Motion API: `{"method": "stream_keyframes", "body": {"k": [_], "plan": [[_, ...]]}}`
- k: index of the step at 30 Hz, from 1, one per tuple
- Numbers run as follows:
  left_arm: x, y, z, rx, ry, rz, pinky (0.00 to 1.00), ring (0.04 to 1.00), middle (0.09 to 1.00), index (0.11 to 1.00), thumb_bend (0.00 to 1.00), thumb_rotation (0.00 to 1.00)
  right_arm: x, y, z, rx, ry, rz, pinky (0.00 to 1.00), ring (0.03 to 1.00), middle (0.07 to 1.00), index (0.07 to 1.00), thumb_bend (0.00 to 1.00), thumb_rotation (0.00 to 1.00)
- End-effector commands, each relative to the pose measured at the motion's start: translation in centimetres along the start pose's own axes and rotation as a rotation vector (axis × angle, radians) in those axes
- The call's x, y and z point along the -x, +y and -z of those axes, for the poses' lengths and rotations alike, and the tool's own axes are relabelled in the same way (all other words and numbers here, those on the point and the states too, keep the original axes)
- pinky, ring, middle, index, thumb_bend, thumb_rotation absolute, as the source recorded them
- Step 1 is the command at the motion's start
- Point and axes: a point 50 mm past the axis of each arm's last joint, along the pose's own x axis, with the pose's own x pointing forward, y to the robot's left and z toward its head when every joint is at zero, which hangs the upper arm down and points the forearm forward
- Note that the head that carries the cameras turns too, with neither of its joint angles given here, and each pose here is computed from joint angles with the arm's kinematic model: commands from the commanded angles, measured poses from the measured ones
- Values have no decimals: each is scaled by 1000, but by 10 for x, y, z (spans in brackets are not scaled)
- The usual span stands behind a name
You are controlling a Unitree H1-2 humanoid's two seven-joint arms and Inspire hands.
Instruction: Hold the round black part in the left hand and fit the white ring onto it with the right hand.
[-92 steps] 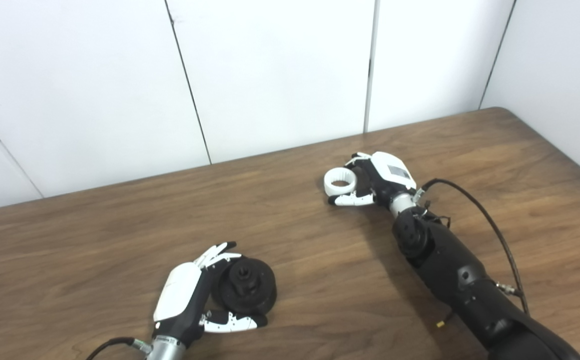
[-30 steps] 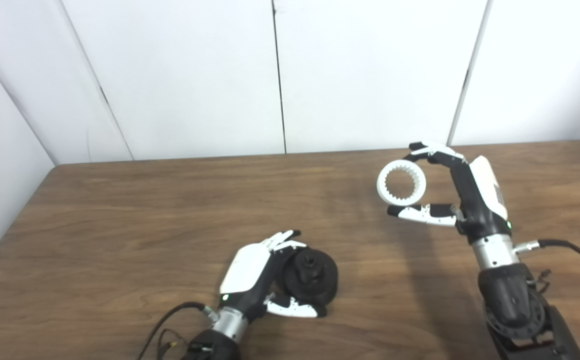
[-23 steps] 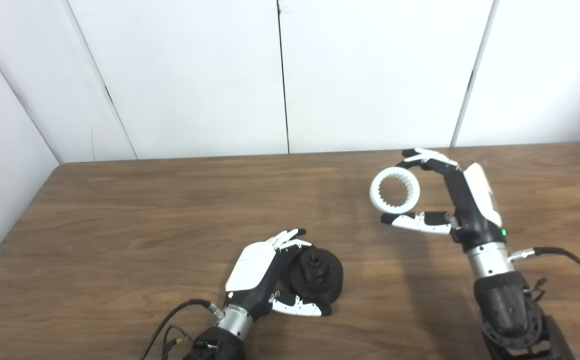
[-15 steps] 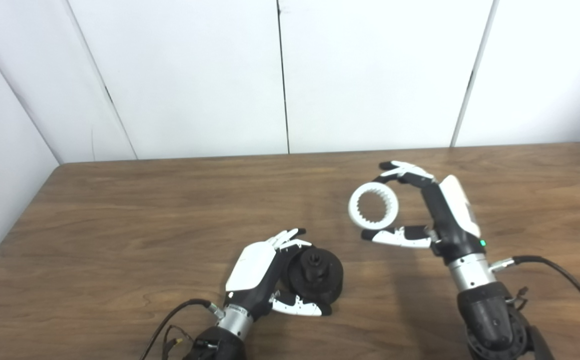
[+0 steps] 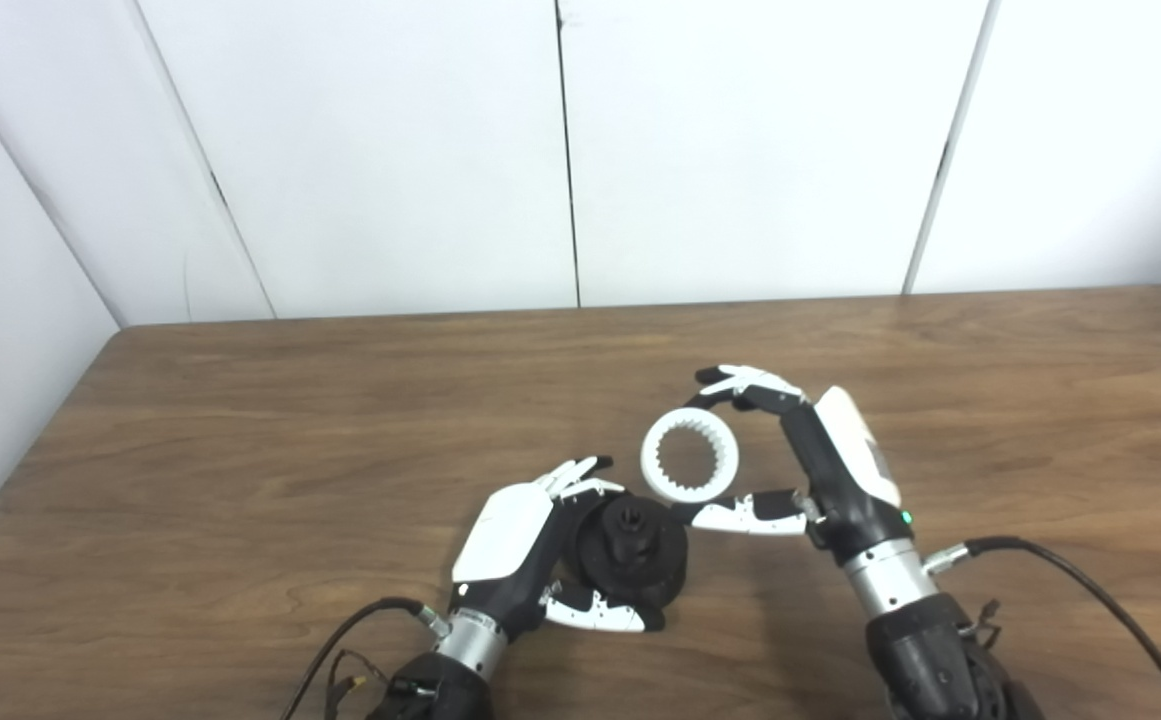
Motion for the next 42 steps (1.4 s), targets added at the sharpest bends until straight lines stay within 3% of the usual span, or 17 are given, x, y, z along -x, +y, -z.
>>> {"method": "stream_keyframes", "body": {"k": [1,11,19,42], "plan": [[4,-12,7,-34,51,78,897,934,925,647,892,323,-12,-3,-17,-4,-95,16,733,830,779,481,521,142],[4,-13,6,-35,53,75,895,932,923,647,895,326,-22,4,-29,-80,-16,-60,762,838,780,480,521,141],[3,-13,5,-34,54,76,897,934,924,648,894,327,-30,-1,-36,-58,22,-103,752,828,774,479,523,139],[3,-12,3,-30,58,72,899,934,924,649,896,324,-13,-1,-15,31,55,-202,737,831,783,480,522,144]]}}
